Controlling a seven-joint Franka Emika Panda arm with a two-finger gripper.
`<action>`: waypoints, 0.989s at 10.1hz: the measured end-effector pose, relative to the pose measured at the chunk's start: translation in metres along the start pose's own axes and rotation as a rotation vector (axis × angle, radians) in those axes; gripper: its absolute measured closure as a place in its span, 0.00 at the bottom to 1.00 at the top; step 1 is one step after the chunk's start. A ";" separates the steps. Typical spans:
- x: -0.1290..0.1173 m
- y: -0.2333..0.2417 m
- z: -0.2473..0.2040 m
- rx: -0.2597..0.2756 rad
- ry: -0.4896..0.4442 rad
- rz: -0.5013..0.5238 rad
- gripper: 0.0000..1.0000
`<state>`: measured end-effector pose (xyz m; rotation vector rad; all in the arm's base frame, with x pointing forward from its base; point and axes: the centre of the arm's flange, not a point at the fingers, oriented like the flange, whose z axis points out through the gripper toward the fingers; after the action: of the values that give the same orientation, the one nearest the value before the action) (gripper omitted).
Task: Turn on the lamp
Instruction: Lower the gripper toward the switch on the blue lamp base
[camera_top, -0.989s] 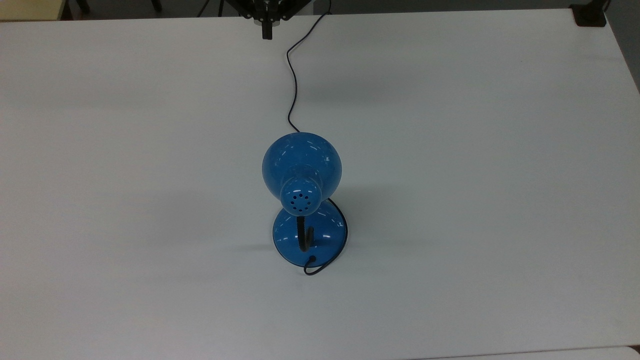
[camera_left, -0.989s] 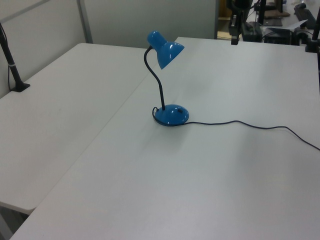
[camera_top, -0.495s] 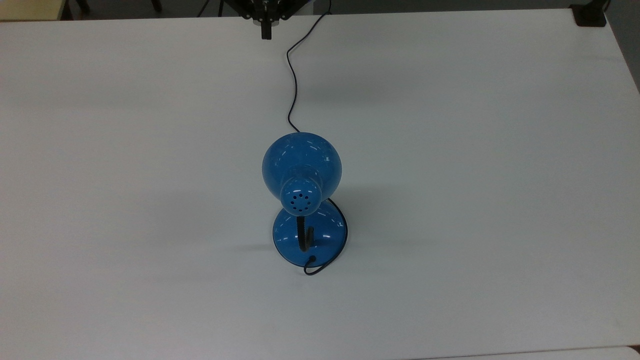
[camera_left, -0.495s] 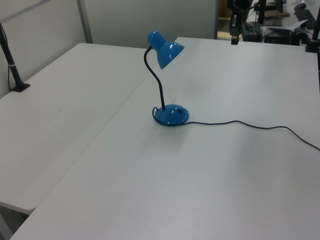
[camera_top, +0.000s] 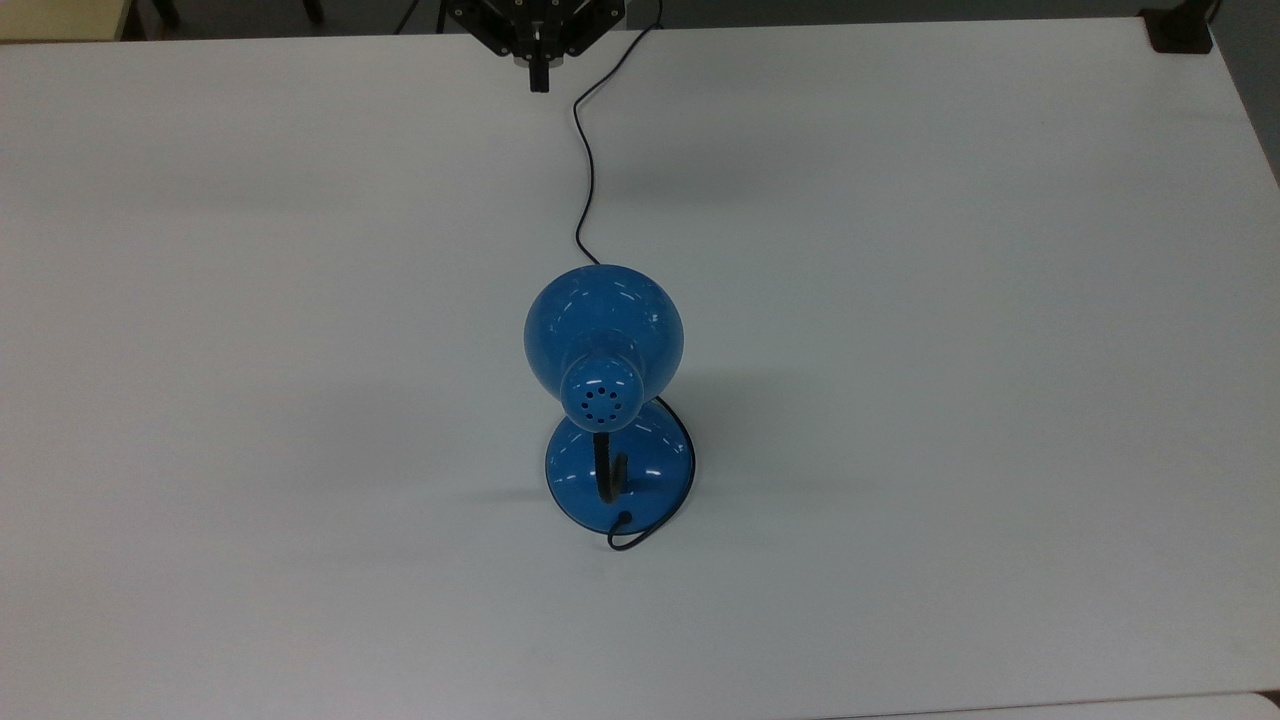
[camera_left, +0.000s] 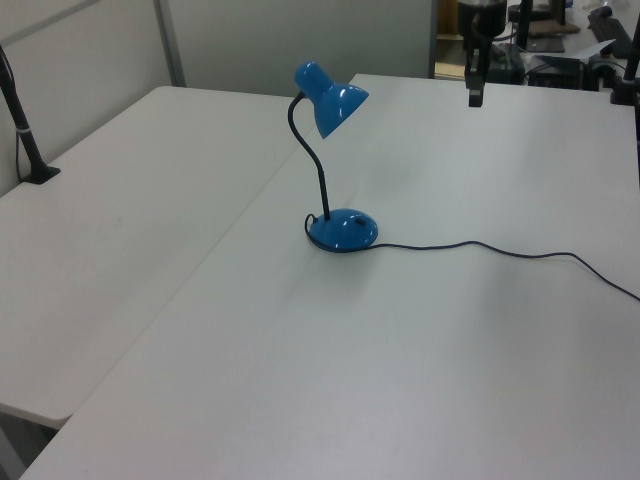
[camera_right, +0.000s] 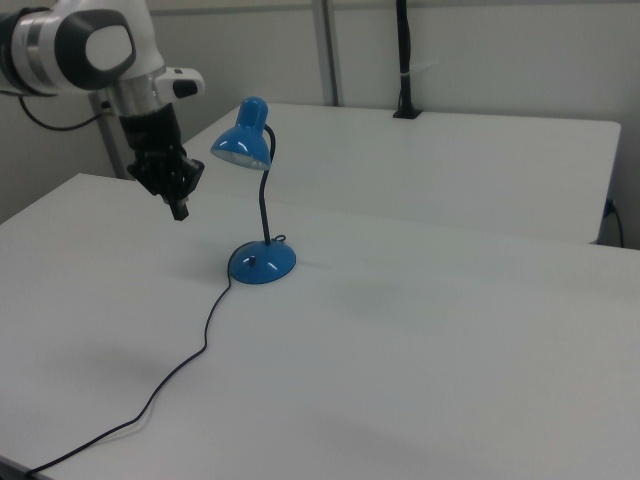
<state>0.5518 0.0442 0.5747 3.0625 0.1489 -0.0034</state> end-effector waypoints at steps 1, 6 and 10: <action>-0.013 -0.002 0.008 0.019 0.011 0.000 0.99; -0.024 -0.018 0.070 0.041 0.178 -0.022 0.99; -0.003 -0.027 0.127 0.047 0.389 -0.027 0.99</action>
<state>0.5466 0.0613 0.4465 3.0682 0.2141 0.5965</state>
